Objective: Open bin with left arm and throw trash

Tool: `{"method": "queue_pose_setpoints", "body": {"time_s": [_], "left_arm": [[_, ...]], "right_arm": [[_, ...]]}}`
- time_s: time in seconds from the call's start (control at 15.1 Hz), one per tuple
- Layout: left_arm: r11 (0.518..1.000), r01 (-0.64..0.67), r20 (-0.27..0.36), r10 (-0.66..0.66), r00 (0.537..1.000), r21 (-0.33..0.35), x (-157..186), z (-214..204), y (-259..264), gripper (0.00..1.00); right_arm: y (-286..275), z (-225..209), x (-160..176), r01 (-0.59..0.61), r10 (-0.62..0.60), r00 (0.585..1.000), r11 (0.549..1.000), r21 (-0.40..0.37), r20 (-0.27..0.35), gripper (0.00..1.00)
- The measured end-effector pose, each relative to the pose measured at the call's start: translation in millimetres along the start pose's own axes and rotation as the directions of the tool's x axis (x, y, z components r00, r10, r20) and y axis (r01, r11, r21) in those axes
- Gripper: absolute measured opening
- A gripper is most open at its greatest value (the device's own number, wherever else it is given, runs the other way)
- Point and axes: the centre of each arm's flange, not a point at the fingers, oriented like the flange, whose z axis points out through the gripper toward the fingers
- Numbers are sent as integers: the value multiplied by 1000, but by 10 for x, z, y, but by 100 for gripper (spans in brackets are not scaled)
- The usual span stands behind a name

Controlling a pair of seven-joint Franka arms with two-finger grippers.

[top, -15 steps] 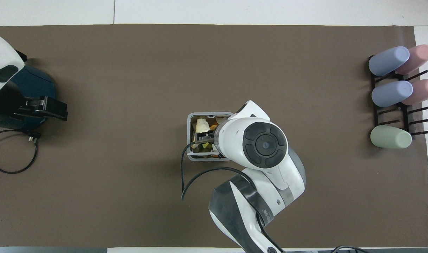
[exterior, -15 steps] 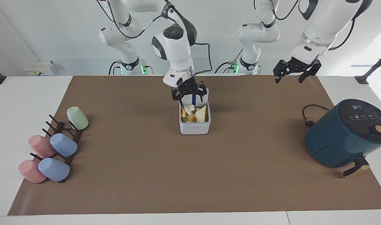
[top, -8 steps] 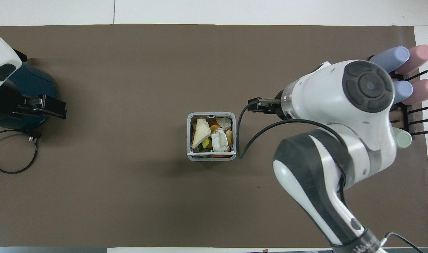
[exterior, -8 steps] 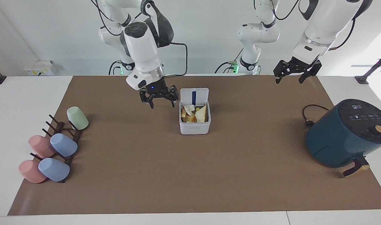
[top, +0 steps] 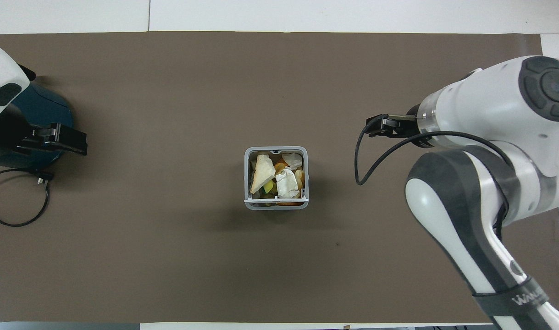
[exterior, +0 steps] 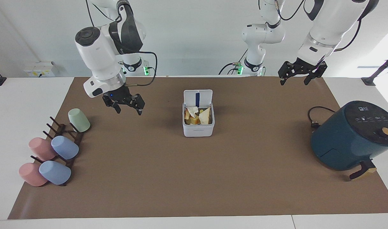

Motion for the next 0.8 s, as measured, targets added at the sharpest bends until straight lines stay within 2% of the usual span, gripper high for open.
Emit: {"method": "queue_pose_setpoints", "body": {"time_s": [0.13, 0.33, 0.53, 0.8], "left_arm": [[1000, 0, 0, 0, 1000, 0, 0, 0, -1, 100], [1000, 0, 0, 0, 1000, 0, 1, 0, -2, 100], [1000, 1, 0, -1, 1000, 0, 1, 0, -3, 100], [1000, 1, 0, -1, 1000, 0, 1, 0, -3, 100]], "right_arm": [[219, -128, -10, -30, 30, 999, 1000, -9, 14, 100], [460, -319, -32, -1, 1, 1000, 999, -34, 3, 100], [477, -421, -34, 31, -33, 999, 996, -81, -16, 100], [412, -797, 2, 43, -44, 999, 993, -109, -3, 100]]}}
